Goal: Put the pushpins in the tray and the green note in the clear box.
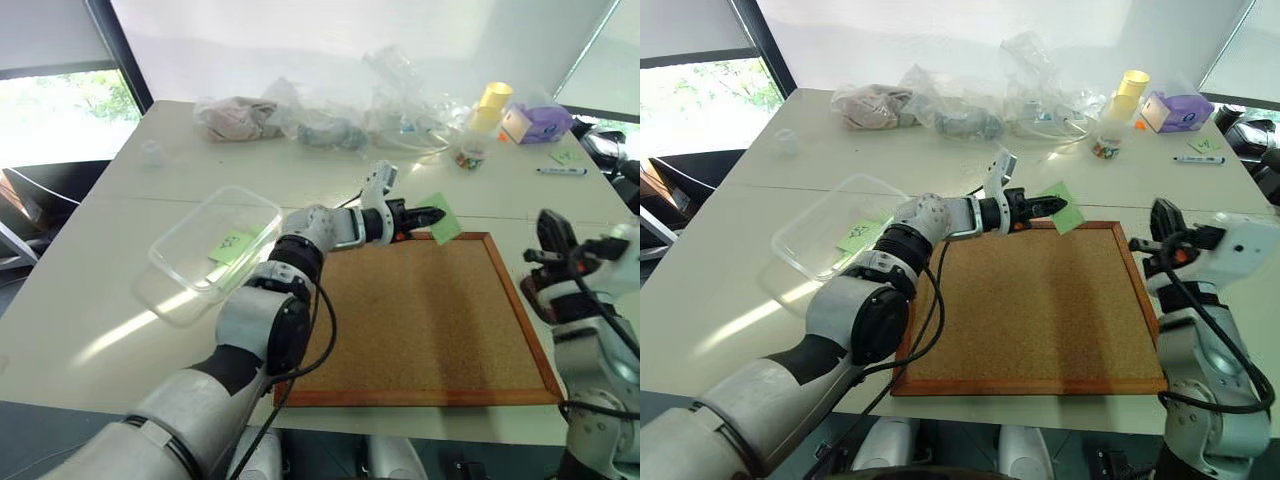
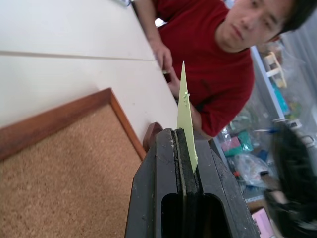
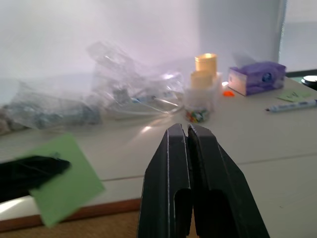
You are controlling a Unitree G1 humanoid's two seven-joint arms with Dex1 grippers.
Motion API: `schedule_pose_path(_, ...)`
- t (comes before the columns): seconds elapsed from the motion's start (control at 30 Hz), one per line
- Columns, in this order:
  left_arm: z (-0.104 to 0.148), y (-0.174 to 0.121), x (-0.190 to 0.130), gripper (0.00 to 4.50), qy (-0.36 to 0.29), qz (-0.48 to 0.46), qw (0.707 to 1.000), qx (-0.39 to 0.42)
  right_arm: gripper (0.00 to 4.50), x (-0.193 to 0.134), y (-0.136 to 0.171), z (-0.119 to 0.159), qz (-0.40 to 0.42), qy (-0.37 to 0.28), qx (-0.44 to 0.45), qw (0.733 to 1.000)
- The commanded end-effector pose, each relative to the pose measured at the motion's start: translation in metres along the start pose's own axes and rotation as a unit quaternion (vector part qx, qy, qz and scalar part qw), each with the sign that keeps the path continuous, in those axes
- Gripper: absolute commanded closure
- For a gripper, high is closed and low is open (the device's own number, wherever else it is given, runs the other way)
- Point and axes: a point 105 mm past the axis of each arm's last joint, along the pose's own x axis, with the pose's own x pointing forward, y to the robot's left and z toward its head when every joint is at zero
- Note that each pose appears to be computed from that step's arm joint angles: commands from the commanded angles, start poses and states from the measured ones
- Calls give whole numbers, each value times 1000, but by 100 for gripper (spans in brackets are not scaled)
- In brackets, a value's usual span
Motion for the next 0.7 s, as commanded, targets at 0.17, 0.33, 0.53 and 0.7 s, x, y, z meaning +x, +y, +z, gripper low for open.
schedule_pose_path(0.17, -16, -21, -19, 445, 50, -40, 992, 110, 450, 7, -61, -35, -90, 95, -50, 990)
schedule_pose_path(0.33, -22, -24, -31, 445, 41, -34, 990, 127, 450, 11, -83, -51, -109, 136, -39, 984)
schedule_pose_path(0.53, -26, -22, -35, 445, 26, -22, 993, 112, 450, 12, -90, -60, -114, 156, -6, 981)
schedule_pose_path(0.7, -28, -23, -35, 450, 23, -21, 994, 108, 264, 11, -91, -65, -107, 168, 2, 980)
